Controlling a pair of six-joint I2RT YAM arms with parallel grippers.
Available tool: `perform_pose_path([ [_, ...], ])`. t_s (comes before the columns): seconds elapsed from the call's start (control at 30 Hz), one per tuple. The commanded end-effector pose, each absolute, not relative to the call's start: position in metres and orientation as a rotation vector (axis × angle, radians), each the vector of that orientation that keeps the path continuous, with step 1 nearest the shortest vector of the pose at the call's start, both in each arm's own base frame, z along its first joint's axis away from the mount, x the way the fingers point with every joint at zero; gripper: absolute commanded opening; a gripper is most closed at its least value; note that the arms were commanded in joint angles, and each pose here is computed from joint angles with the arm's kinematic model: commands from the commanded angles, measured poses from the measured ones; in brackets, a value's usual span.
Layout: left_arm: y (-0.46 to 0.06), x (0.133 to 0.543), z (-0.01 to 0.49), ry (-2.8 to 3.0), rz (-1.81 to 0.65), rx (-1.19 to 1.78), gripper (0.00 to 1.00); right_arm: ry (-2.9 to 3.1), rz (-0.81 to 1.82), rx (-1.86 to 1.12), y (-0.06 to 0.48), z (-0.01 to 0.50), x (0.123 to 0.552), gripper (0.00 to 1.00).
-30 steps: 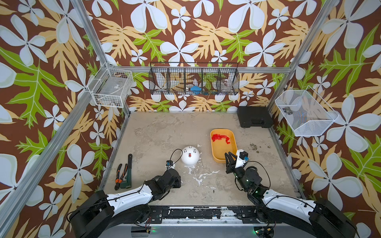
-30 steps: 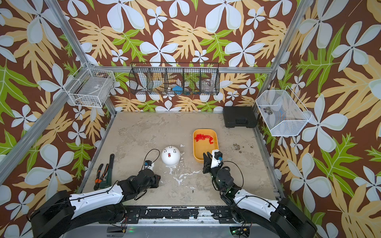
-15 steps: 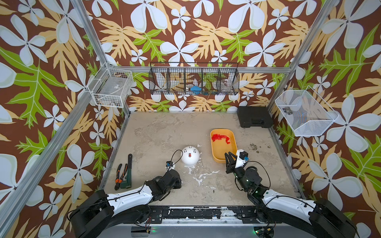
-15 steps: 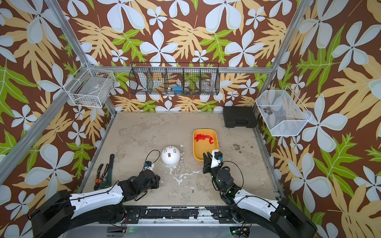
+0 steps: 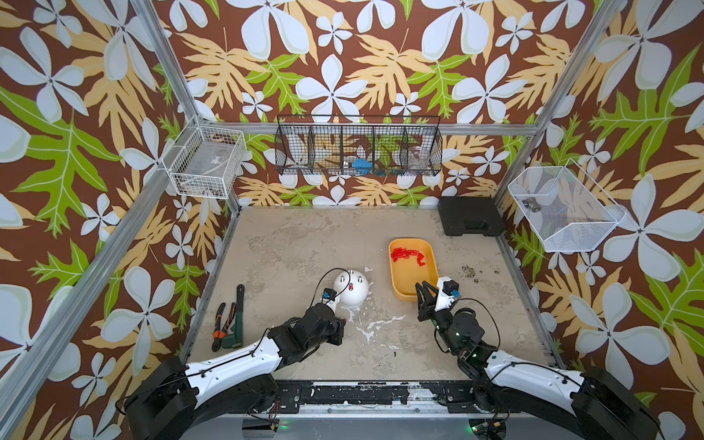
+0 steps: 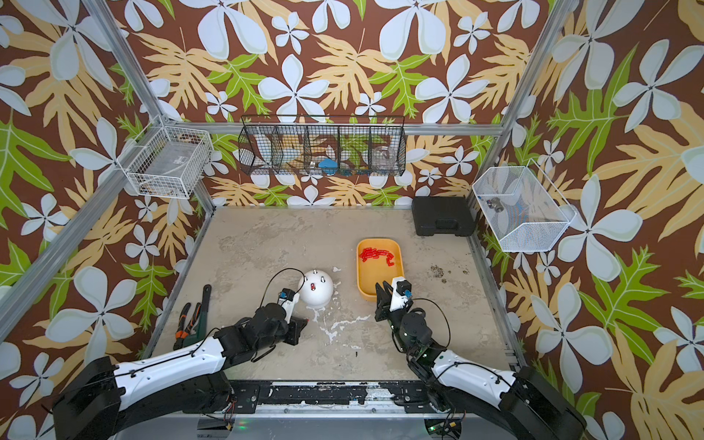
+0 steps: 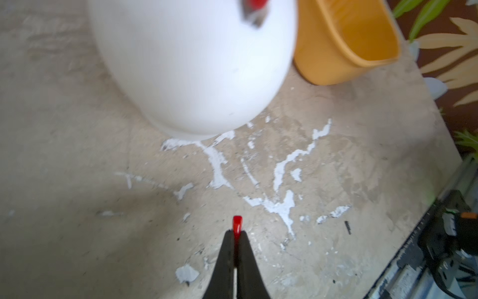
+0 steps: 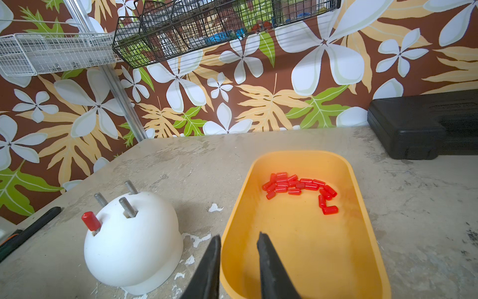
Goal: Cover the protruding screws with screw protection sleeves
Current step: Pick up the screw protection sleeve from the center of the board, then place the screw protection sleeve at the center of the board.
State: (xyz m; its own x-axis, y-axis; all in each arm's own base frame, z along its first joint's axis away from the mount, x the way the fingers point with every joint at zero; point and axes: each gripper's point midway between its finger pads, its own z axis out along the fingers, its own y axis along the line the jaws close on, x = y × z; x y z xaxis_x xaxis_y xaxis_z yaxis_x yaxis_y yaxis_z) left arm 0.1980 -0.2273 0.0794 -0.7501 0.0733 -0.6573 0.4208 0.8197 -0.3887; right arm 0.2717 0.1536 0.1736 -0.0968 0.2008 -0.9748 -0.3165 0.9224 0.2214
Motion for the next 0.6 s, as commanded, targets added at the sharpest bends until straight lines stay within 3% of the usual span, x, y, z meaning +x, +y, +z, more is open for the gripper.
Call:
perform_pose_path([
  [0.0, -0.258, 0.182, 0.093, 2.216, -0.844, 0.666, 0.01, 1.562, 0.445, -0.055, 0.148, 0.185, 0.271, 0.27],
  [0.2, -0.283, 0.205, 0.077, 2.187, -0.513, 0.946, 0.01, 1.513, 0.453, -0.021, 0.138, 0.191, 0.264, 0.27],
  [0.33, -0.305, 0.214, 0.076, 2.123, -0.416, 1.125, 0.0, 1.472, 0.465, -0.003, 0.131, 0.197, 0.257, 0.27],
  [0.57, -0.309, 0.205, 0.064, 2.028, -0.136, 1.485, 0.0, 1.421, 0.491, 0.039, 0.121, 0.202, 0.249, 0.27],
])
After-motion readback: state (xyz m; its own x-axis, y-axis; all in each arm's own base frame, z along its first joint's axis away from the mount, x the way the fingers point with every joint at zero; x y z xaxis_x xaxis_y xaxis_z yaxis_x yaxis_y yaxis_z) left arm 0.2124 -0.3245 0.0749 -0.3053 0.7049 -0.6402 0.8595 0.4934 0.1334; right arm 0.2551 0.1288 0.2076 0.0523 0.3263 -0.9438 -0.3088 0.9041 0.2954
